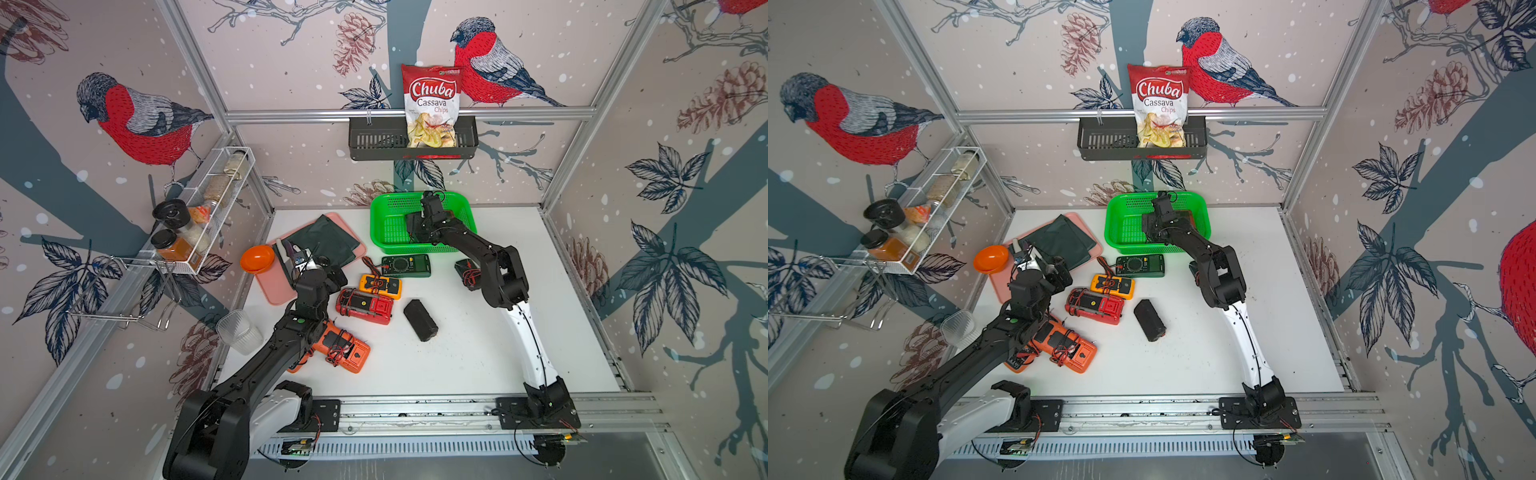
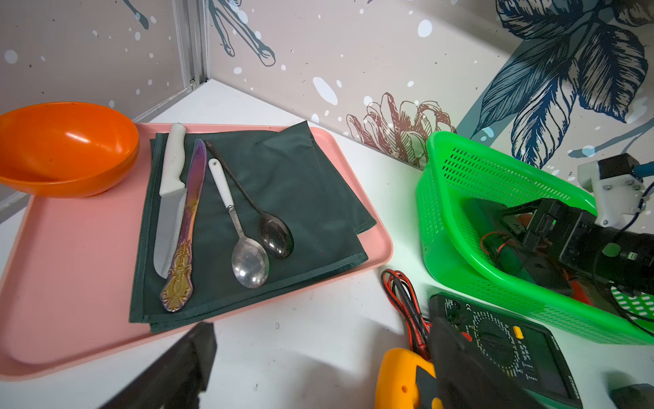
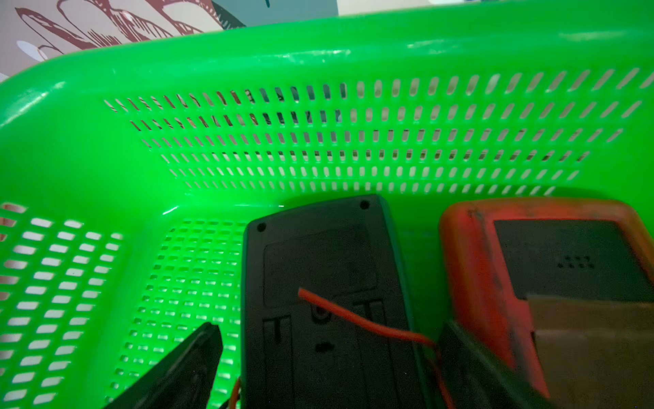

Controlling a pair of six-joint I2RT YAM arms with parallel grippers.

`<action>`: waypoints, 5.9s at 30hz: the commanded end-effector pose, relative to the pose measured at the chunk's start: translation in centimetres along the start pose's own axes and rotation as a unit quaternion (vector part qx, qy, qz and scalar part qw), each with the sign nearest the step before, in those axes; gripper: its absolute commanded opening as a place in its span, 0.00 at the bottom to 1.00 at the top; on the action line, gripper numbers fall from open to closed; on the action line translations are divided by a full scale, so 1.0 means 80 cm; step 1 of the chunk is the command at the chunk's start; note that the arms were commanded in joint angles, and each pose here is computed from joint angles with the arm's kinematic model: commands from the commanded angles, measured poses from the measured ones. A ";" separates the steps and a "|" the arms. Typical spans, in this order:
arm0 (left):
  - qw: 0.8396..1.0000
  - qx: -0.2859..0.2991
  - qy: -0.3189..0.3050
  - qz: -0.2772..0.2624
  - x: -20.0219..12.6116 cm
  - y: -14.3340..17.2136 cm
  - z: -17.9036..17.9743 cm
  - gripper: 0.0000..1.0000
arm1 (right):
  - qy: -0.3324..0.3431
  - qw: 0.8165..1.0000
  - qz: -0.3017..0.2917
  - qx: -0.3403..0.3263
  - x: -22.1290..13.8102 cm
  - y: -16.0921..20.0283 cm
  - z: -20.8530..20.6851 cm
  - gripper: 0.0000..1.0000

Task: Put the multimeter into the basket
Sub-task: Place the multimeter in the basket, then pick up the multimeter from the center of the board.

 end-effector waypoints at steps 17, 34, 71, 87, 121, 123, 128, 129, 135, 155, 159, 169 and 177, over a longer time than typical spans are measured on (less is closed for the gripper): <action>0.999 0.009 0.008 0.032 0.009 0.002 -0.008 0.97 | -0.038 0.999 -0.023 0.015 -0.109 -0.066 0.031 1.00; 0.978 0.041 0.095 0.182 0.067 0.038 -0.042 0.77 | -0.165 0.984 -0.013 -0.059 -0.264 0.060 0.103 1.00; 0.894 0.004 0.297 0.337 0.123 0.121 -0.128 0.36 | -0.078 0.988 0.094 -0.091 -0.259 0.151 0.068 0.94; 0.889 0.007 0.318 0.329 0.122 0.117 -0.153 0.32 | -0.106 0.950 0.121 -0.269 -0.276 0.193 0.097 1.00; 0.961 0.034 0.156 0.226 0.080 0.059 -0.090 0.33 | -0.207 0.858 0.201 -0.424 -0.230 0.209 0.115 1.00; 0.961 0.033 0.156 0.227 0.080 0.059 -0.090 0.33 | -0.207 0.855 0.203 -0.429 -0.230 0.207 0.116 1.00; 0.961 0.032 0.156 0.226 0.081 0.059 -0.089 0.33 | -0.207 0.851 0.197 -0.441 -0.228 0.202 0.120 1.00; 0.961 0.032 0.156 0.226 0.081 0.059 -0.089 0.33 | -0.205 0.850 0.197 -0.443 -0.225 0.201 0.119 1.00; 0.961 0.032 0.154 0.226 0.080 0.060 -0.087 0.33 | -0.215 0.842 0.207 -0.449 -0.208 0.196 0.121 1.00; 0.962 0.026 0.151 0.226 0.080 0.062 -0.081 0.33 | -0.257 0.828 0.256 -0.428 -0.206 0.221 0.138 0.86; 0.962 0.024 0.151 0.225 0.081 0.062 -0.079 0.33 | -0.252 0.835 0.257 -0.416 -0.204 0.227 0.136 0.81; 0.964 0.022 0.145 0.220 0.079 0.059 -0.076 0.33 | -0.231 0.845 0.260 -0.406 -0.182 0.234 0.139 0.84; 0.973 0.020 0.125 0.194 0.071 0.046 -0.069 0.33 | -0.197 0.876 0.197 -0.393 -0.214 0.188 0.151 0.41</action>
Point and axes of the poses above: each gripper's point midway between its finger pads, its own x axis out along the fingers, its own z axis along the line the jaws close on, y = z × x, the point moved 7 cm from there along -x, back along the fingers, and after that the axes turned 1 degree about x, right-handed, at the moved point
